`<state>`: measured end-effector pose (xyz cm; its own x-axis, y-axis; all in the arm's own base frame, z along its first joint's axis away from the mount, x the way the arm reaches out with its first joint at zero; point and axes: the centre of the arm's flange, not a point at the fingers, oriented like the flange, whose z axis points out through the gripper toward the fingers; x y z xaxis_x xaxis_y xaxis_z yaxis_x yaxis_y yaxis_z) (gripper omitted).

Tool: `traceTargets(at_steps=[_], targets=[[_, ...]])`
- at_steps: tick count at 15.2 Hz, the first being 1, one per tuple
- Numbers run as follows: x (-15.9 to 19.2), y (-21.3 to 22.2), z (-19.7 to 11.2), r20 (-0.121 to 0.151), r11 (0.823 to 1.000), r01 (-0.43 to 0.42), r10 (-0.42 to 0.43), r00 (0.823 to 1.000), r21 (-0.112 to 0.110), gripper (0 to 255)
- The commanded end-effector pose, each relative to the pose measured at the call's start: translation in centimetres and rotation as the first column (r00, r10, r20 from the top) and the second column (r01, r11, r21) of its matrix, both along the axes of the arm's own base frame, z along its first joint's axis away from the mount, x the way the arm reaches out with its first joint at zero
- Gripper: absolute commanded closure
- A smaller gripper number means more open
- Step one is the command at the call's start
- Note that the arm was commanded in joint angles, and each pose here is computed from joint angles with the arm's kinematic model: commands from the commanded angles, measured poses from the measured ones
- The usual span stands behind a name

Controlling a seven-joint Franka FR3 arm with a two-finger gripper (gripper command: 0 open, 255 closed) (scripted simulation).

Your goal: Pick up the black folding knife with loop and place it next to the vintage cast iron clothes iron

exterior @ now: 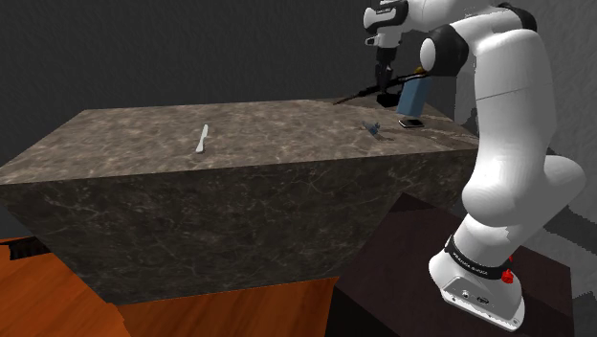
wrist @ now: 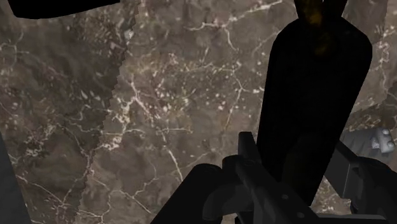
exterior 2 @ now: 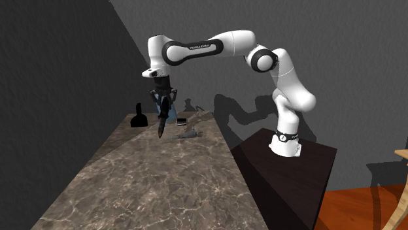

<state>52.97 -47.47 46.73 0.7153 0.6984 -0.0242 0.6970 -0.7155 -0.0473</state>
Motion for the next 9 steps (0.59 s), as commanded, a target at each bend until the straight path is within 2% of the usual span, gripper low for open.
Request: traceTargets(at_steps=[1,9], targets=[[0.0,0.0,-1.0,0.000,1.000,0.000,0.000,1.000,0.000,255],[0.0,0.0,-5.2,0.000,1.000,0.000,0.000,1.000,0.000,255]])
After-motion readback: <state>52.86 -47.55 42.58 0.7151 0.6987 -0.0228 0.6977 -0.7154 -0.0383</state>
